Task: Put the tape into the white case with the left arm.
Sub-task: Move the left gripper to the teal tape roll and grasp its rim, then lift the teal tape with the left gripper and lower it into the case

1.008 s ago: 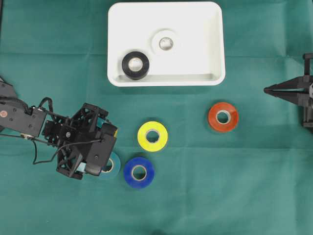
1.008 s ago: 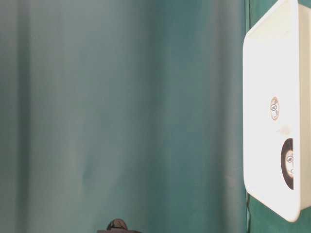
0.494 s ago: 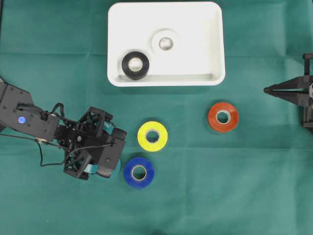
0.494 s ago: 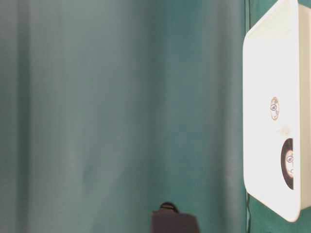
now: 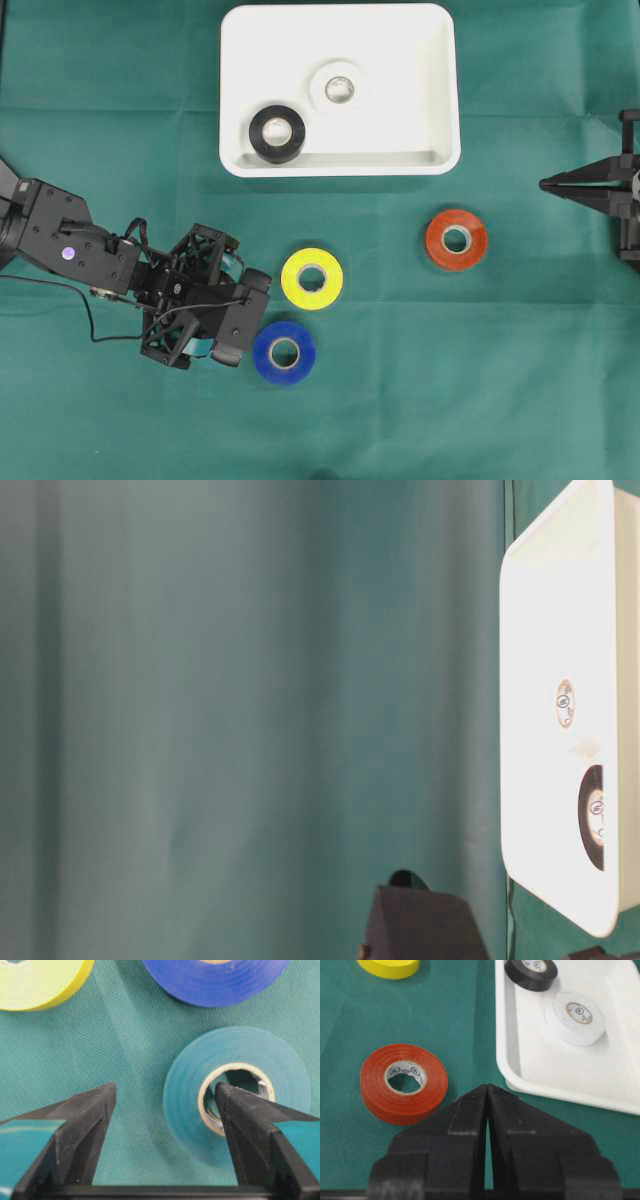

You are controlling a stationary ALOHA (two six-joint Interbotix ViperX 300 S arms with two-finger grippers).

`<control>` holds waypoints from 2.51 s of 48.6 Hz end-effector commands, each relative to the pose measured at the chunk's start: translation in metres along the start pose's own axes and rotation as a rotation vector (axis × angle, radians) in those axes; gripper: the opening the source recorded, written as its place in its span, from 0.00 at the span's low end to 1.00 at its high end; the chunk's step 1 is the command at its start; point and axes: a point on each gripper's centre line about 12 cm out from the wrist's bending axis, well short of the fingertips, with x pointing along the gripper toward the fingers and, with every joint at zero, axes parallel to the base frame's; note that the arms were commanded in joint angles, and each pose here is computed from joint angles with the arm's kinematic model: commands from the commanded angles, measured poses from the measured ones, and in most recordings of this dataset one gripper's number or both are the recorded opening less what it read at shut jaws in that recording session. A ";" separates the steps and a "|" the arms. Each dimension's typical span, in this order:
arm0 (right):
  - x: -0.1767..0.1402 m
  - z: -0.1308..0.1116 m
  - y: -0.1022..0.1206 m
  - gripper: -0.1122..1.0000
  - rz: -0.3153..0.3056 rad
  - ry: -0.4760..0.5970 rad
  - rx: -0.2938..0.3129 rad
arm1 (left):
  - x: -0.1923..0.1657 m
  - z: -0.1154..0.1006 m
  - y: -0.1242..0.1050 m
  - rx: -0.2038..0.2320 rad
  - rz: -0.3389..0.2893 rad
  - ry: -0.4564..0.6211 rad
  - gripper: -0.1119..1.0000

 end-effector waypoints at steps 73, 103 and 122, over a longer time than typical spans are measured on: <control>0.001 0.004 -0.001 0.02 -0.002 -0.012 0.000 | -0.083 0.028 0.063 -0.150 0.102 -0.129 0.30; 0.001 0.004 -0.001 0.02 -0.002 -0.012 0.000 | -0.109 -0.015 0.191 -0.458 0.341 -0.189 0.30; 0.001 0.004 -0.001 0.02 -0.003 -0.010 0.001 | -0.088 -0.028 0.250 -0.486 0.398 -0.126 0.30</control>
